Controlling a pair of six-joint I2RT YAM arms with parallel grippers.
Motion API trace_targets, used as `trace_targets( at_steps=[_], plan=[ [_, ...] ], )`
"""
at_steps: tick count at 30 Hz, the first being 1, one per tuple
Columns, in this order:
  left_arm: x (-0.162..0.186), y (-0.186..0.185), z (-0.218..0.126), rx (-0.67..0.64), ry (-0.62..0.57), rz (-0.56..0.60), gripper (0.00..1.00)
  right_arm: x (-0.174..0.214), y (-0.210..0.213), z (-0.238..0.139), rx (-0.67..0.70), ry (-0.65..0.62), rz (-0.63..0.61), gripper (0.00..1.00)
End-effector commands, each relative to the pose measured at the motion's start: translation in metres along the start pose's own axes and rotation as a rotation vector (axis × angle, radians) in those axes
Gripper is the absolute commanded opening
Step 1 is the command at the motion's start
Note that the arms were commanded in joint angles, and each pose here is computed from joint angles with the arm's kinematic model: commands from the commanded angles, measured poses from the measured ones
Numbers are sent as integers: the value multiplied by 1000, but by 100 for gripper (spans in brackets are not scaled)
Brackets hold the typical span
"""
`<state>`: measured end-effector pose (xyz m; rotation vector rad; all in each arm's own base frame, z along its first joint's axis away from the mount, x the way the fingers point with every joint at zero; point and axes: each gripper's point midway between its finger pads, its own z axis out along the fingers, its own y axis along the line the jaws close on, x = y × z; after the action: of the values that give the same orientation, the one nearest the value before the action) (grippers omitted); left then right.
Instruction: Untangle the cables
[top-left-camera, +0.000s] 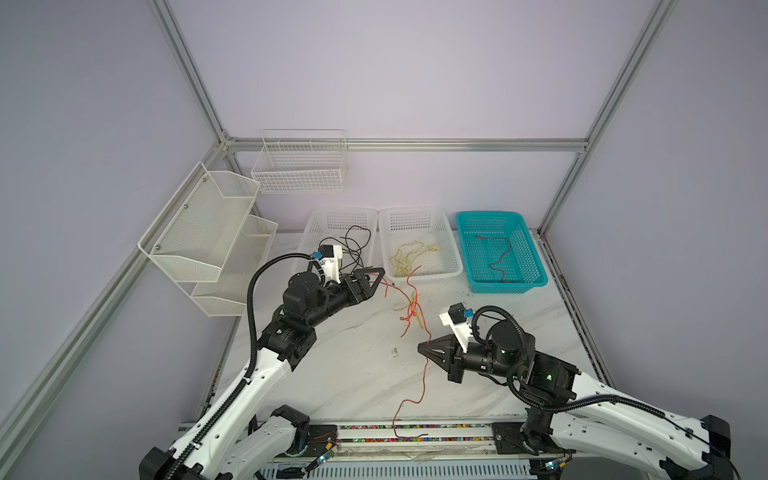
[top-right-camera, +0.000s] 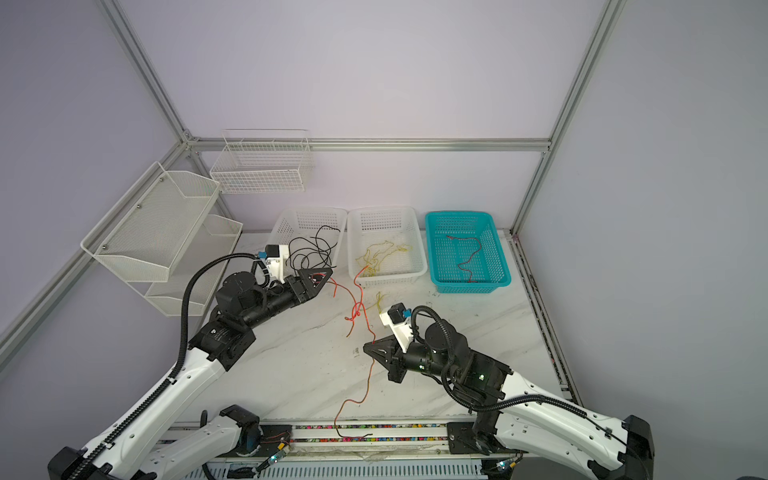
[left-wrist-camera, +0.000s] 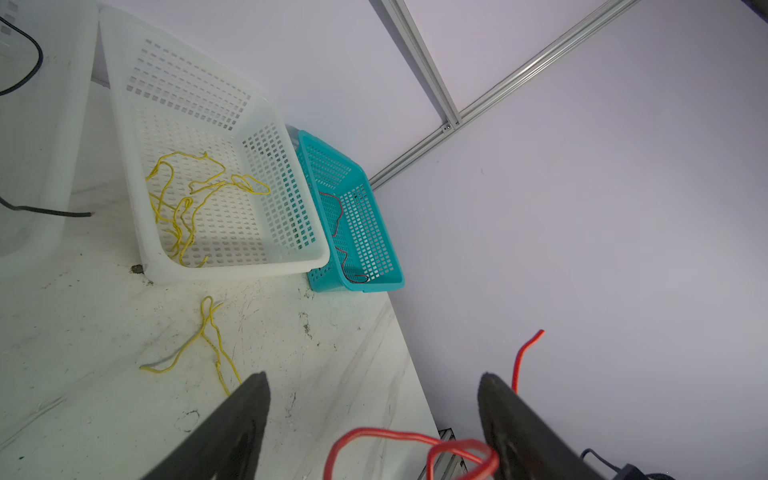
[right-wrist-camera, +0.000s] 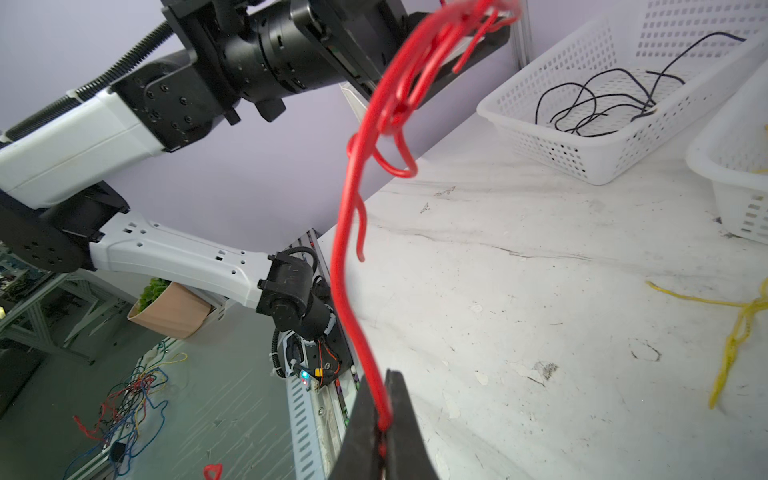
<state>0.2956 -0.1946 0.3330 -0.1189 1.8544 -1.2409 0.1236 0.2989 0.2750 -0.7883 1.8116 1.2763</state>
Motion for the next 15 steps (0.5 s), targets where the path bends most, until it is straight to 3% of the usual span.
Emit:
trace_targets(
  at_steps=[1,15],
  plan=[
    [3,-9,-4,80,-2,-1,79,-4,15,-2,-78,-22,2,0],
    [20,-16,-20,141,28,8,58,7,6,13,-58,43,63,0]
  ],
)
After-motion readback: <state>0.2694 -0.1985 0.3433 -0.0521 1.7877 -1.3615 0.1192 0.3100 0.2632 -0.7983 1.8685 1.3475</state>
